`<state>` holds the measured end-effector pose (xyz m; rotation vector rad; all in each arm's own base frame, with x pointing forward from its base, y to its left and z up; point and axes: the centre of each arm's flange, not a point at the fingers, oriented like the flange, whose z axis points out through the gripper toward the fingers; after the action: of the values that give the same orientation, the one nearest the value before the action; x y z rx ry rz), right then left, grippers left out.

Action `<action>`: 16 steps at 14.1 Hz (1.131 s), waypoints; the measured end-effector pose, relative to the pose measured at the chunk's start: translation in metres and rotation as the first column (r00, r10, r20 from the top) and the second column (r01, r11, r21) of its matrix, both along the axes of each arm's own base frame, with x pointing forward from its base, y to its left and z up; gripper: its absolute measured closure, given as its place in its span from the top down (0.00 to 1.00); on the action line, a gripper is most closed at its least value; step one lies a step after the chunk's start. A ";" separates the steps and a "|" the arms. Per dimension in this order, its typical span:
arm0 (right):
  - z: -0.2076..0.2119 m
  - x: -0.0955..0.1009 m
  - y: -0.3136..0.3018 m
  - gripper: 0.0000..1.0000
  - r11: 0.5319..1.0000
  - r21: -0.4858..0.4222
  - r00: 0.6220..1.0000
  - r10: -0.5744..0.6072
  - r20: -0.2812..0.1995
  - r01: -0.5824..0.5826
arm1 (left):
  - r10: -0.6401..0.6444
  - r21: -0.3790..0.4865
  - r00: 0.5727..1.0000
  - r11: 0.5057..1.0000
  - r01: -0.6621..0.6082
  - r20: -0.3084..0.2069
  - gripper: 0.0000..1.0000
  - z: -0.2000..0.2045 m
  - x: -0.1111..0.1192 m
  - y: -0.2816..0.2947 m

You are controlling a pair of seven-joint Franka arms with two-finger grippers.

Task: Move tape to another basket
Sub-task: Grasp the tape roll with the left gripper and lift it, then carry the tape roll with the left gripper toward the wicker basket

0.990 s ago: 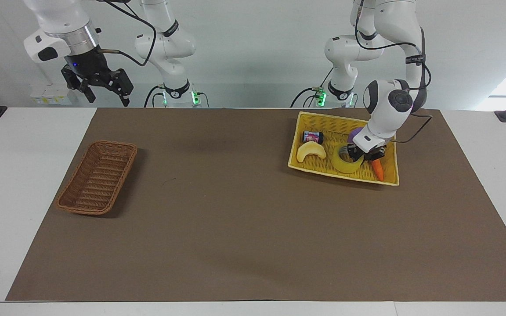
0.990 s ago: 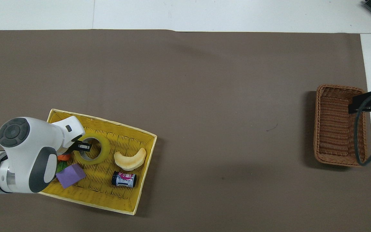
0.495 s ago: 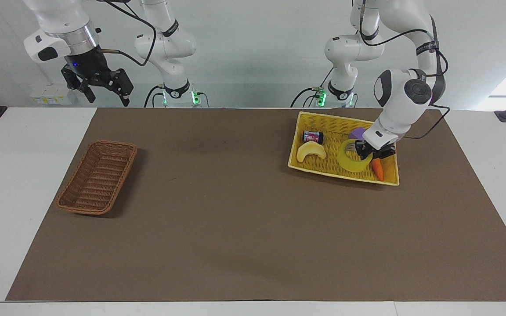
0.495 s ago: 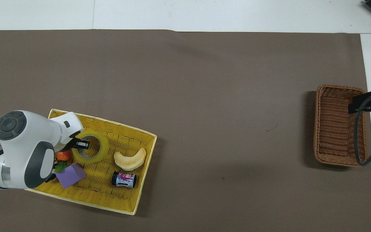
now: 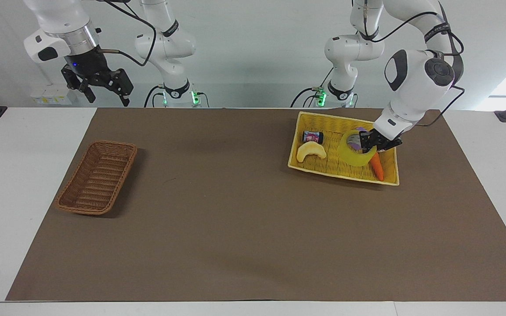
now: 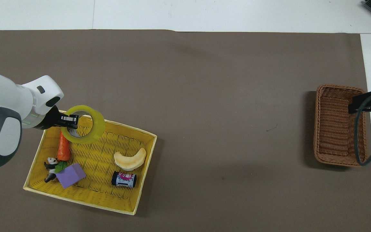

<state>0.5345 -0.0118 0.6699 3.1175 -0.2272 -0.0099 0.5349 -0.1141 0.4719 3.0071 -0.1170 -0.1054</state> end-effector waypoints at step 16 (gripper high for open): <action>0.000 0.000 0.000 1.00 1.000 0.000 1.000 0.000 0.000 0.000 | 0.306 -0.505 0.929 0.780 -0.369 -0.207 0.22 0.078 -0.056 -0.230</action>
<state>0.5345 -0.0117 0.6698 3.1175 -0.2269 -0.0106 0.4793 -0.3441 0.5504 2.3991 0.3532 -0.1732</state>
